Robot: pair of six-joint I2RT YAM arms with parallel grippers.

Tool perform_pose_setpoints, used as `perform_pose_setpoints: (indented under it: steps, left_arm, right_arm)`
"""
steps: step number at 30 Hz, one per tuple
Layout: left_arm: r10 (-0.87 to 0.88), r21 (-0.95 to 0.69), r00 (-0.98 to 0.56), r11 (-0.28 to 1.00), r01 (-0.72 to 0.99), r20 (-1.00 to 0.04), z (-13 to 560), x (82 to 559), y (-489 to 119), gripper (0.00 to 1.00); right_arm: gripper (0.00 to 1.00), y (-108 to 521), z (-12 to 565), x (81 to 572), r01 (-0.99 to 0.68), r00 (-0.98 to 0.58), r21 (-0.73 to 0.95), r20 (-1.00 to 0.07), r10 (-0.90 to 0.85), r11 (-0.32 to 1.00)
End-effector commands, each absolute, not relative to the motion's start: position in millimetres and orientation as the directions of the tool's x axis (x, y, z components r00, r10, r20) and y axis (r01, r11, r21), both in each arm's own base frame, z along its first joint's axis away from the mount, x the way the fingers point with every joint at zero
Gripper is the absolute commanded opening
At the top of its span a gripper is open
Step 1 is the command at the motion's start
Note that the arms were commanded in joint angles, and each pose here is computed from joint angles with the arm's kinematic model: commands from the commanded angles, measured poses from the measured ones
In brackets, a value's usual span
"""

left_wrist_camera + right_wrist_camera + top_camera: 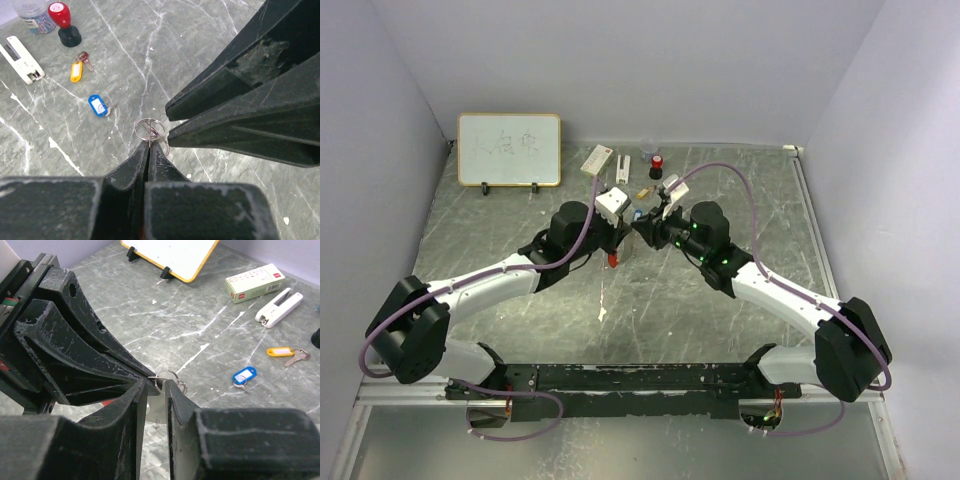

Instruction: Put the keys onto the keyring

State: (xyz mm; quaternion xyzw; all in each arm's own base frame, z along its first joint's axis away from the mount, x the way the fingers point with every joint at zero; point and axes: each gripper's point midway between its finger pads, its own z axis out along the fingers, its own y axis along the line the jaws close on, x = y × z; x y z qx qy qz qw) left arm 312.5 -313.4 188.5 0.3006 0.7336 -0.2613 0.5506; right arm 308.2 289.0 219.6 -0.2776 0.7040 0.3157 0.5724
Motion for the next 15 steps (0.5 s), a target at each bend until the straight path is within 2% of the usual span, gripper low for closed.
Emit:
perform_pose_setpoints:
  steps: [1, 8, 15]
  left_arm:
    - [0.127, -0.035, -0.157, 0.661, 0.75, -0.98, 216, 314, -320, 0.07]
    - [0.131, -0.005, -0.125, 0.673, 0.74, -0.984, 217, 314, -312, 0.07]
    - [0.109, 0.06, -0.02, 0.673, 0.737, -0.994, 225, 308, -302, 0.07]
  right_arm:
    - [0.21, 287, 231, 314, -0.734, -0.163, 0.098, -0.986, -0.034, 0.672]
    - [0.21, 267, 234, 324, -0.64, -0.164, 0.111, -0.986, 0.006, 0.76]
    - [0.2, 268, 226, 325, -0.625, -0.209, 0.145, -0.978, 0.014, 0.767]
